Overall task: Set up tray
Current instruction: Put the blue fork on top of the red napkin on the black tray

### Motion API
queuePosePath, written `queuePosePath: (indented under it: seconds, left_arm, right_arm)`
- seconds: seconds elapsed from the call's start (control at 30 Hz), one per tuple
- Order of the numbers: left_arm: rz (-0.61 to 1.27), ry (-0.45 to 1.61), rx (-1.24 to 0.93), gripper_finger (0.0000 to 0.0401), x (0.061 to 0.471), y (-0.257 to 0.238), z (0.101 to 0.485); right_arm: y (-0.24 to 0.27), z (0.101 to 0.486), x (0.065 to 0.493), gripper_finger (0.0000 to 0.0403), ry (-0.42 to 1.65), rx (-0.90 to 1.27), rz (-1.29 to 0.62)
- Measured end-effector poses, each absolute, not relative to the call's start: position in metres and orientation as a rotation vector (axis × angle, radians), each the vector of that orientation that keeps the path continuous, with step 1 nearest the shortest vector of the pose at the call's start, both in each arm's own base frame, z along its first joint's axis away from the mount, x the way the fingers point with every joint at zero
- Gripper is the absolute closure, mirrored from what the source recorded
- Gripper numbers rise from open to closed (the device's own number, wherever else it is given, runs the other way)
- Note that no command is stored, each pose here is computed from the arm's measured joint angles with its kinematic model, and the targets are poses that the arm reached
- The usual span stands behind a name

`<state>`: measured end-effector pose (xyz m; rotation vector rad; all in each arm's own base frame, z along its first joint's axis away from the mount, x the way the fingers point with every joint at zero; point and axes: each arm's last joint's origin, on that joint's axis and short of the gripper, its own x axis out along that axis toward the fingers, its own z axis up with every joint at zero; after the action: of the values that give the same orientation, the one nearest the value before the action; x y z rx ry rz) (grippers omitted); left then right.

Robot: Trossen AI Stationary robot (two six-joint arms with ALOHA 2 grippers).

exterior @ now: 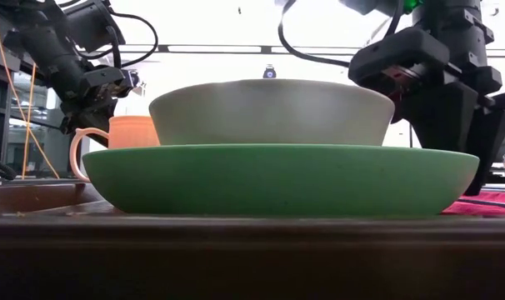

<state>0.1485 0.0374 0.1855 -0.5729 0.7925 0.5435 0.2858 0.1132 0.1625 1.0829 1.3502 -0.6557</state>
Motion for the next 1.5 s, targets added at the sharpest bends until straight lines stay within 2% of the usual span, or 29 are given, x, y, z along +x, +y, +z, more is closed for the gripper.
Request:
queuePosePath:
  seconds: [0.23,0.73,0.93,1.23,1.5]
  left_arm:
    - [0.548,0.792,-0.570,0.0334,0.148,0.038,0.185]
    - [0.547,0.794,-0.568,0.0334,0.148,0.038,0.185]
    - [0.548,0.796,-0.562,0.0334,0.148,0.038,0.185]
    - [0.552,0.796,-0.559,0.0334,0.148,0.038,0.185]
    - [0.553,0.803,-0.559,0.0334,0.148,0.038,0.185]
  right_arm:
    - [0.111,0.162,0.283,0.0279,1.362,1.053,-0.693]
    - [0.109,0.162,0.287,0.0279,1.344,1.045,-0.641]
    - [0.112,0.148,0.291,0.0279,1.402,1.038,-0.638]
    - [0.112,0.145,0.292,0.0279,1.408,1.031,-0.635]
    - [0.112,0.145,0.291,0.0304,1.403,1.043,-0.660]
